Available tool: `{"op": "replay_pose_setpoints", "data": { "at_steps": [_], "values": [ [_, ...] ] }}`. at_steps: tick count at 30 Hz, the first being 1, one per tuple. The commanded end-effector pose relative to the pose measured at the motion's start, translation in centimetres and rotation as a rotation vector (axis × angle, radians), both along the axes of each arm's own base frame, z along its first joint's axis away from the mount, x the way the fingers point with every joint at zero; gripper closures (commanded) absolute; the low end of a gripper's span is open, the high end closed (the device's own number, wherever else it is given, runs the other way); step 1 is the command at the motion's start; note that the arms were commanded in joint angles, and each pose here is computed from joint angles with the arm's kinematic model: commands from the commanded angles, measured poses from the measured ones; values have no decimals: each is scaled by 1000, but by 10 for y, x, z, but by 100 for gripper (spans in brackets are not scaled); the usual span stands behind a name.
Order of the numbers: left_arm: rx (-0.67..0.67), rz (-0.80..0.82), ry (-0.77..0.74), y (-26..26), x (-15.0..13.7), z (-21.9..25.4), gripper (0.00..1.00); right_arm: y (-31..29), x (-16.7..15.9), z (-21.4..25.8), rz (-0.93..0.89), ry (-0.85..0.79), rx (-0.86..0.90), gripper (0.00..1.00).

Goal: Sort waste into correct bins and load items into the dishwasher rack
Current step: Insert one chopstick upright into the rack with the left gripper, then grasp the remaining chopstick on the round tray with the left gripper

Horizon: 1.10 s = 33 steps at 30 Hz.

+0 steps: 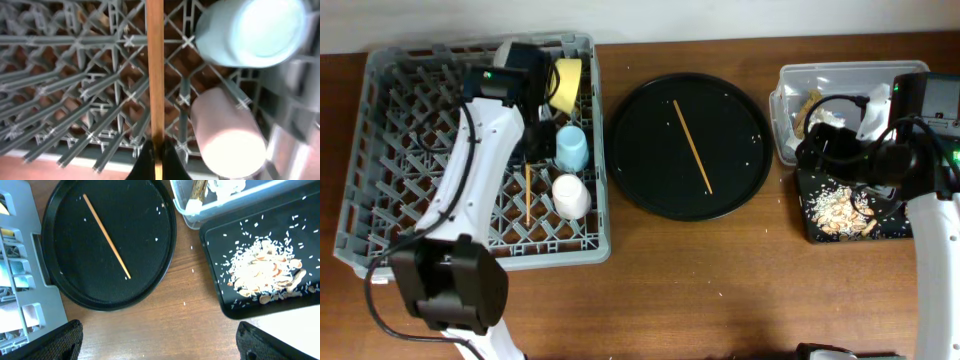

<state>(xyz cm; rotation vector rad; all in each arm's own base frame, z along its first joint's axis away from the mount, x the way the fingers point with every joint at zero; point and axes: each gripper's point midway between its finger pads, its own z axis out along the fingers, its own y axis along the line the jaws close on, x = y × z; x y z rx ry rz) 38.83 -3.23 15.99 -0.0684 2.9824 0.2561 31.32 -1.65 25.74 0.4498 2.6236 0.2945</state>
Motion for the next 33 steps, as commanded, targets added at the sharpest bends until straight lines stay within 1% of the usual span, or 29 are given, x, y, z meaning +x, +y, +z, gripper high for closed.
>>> {"op": "replay_pose_setpoints", "data": {
  "at_steps": [1,4,5,6,9,10,12,13,15,16,18,20,21,22,24,25,27,28,29,30,32,33],
  "values": [
    [15,11,28,16,-4,-36,100,-3,-1,-2,-3,7,-10,1],
    [4,13,5,15,0,-65,99,-3,-1,-2,-3,7,-10,1],
    [3,13,3,15,0,-67,92,-3,-1,-2,-3,7,-10,1],
    [3,13,0,15,1,-67,78,-3,-1,-3,-3,8,-10,2],
    [-9,1,-6,9,3,-61,46,-3,-1,-3,-3,8,-10,2],
    [-20,-10,-21,3,6,-50,41,-3,-1,-3,-3,8,-10,2],
    [-27,-39,-67,-10,15,-22,41,-3,-1,-2,-3,7,-10,2],
    [-38,-72,-123,-25,24,7,41,-3,-1,-3,-3,8,-10,2],
    [-70,-145,-230,-61,35,50,41,-3,-1,-3,-3,8,-10,2],
    [-120,-213,-289,-96,37,72,41,-3,-1,-3,-3,8,-10,2],
    [-137,-267,-318,-122,36,81,41,-3,-1,-3,-3,8,-10,2],
    [-183,-333,-327,-158,40,76,41,-3,-1,-3,-3,8,-10,2],
    [-222,-374,-317,-185,47,65,41,-3,-1,-3,-3,8,-10,1],
    [-232,-395,-309,-203,53,52,41,-3,-1,-3,-3,8,-10,2],
    [-252,-413,-274,-232,58,24,44,-3,-1,-3,-3,8,-10,2],
    [-277,-435,-249,-253,58,3,44,-3,-1,-3,-3,8,-10,1],
    [-286,-453,-204,-287,56,-42,44,-3,-1,-3,-3,8,-10,2],
    [-308,-469,-183,-300,54,-55,44,-3,-1,-2,-3,7,-10,2],
    [-351,-482,-170,-312,54,-56,44,-3,-1,-2,-3,7,-10,2],
    [-389,-493,-206,-323,62,-35,46,-3,-1,-2,-3,7,-10,2],
    [-415,-504,-290,-329,73,0,47,-3,-1,-3,-3,8,-10,2],
    [-419,-505,-299,-330,74,4,47,-3,-1,-3,-3,8,-10,2]
  ]
}}
